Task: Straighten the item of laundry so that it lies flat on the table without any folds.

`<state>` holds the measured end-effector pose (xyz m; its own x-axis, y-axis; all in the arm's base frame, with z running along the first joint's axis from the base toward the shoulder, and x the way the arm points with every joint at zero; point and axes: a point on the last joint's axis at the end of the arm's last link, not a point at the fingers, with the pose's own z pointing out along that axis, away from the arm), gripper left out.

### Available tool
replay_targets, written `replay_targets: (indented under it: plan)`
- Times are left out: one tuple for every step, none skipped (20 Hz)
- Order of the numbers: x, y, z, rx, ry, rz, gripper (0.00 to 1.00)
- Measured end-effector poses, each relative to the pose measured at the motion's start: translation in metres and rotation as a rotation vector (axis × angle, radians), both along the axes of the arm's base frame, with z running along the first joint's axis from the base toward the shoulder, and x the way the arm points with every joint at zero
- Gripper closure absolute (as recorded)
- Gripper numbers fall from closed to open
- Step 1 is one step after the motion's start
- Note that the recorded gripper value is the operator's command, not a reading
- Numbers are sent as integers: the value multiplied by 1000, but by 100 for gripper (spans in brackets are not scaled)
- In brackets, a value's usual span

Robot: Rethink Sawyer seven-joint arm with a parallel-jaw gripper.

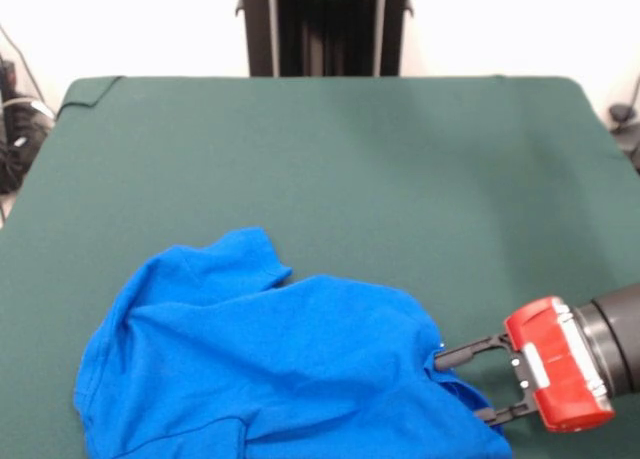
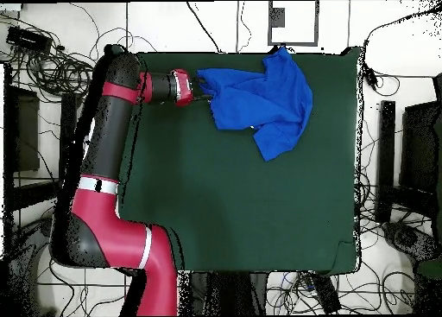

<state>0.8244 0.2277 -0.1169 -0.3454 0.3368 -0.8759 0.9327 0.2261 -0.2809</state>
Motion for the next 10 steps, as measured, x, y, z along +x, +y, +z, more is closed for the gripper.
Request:
replay_targets:
  plan:
    - [0, -1, 0, 0, 0, -2, 0]
    - [1, -3, 0, 1, 0, -4, 0]
    - [1, -3, 0, 2, 0, -5, 0]
    - [1, -2, -1, 7, 0, -6, 0]
    - [1, -1, -1, 12, -1, -7, 0]
    - [1, 0, -1, 15, -1, -9, 0]
    - [1, 0, -1, 20, -2, -12, 0]
    - [1, 0, -1, 22, -3, -14, 0]
    - [1, 1, -1, 24, -3, -17, 0]
    - [1, 1, -1, 25, -3, -18, 0]
